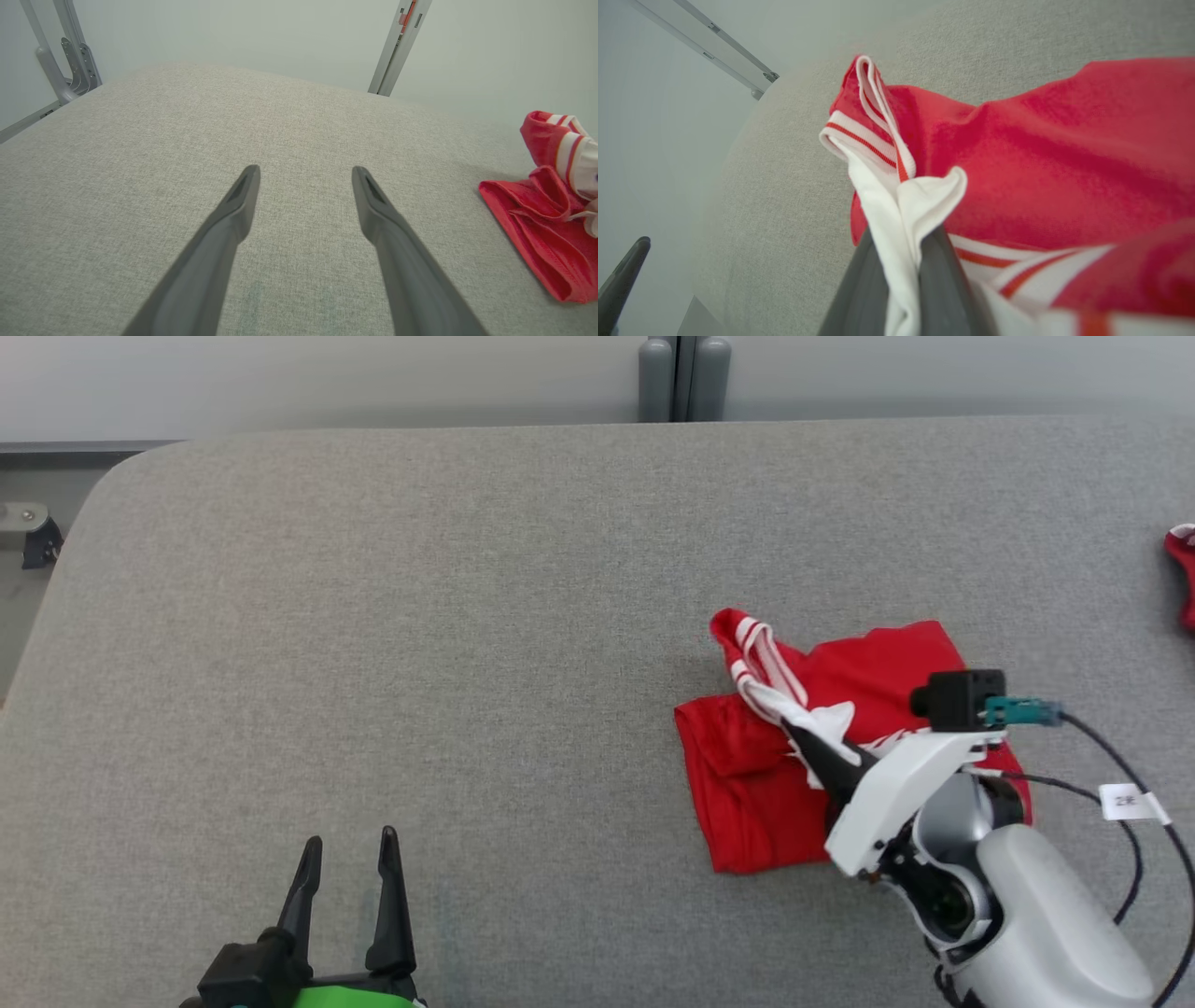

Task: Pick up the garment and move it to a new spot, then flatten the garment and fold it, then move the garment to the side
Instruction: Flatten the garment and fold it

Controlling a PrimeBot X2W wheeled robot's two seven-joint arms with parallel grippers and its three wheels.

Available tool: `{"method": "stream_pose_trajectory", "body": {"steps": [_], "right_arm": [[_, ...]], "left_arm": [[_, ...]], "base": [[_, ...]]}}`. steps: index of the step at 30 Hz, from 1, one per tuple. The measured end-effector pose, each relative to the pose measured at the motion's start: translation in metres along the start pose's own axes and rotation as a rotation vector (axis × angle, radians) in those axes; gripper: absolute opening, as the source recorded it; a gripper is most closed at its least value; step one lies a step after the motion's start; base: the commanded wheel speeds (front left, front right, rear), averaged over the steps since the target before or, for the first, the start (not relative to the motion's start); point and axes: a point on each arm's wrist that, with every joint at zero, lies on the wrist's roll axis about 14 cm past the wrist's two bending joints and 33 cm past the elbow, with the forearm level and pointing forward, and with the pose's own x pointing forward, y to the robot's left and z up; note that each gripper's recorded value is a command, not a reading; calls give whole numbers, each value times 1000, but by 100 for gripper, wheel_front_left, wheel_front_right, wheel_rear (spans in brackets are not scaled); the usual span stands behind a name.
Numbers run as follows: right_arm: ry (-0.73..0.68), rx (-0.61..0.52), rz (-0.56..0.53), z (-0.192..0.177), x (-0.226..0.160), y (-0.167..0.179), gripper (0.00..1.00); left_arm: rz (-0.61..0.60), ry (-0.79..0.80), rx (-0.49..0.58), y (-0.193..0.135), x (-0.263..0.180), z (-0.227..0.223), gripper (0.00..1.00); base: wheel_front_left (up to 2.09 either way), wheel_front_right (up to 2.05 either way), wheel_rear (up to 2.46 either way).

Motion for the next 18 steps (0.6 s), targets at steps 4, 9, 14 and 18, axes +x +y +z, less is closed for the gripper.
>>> {"method": "stream_pose_trajectory", "body": {"steps": [4, 9, 14, 18], "right_arm": [[22, 3, 25, -18, 8, 17, 0], [1, 5, 28, -24, 11, 24, 100], [-86, 70, 103, -11, 8, 53, 100], [-163, 67, 136, -4, -11, 62, 100]], "left_arm": [[4, -2, 6, 1, -1, 0, 100], [6, 6, 8, 3, -2, -2, 100], [3, 3, 15, 3, -4, -1, 100], [17, -5, 19, 9, -11, 1, 100]], "base": [[0, 0, 0], [0, 0, 0], [0, 0, 0], [0, 0, 0]]}}
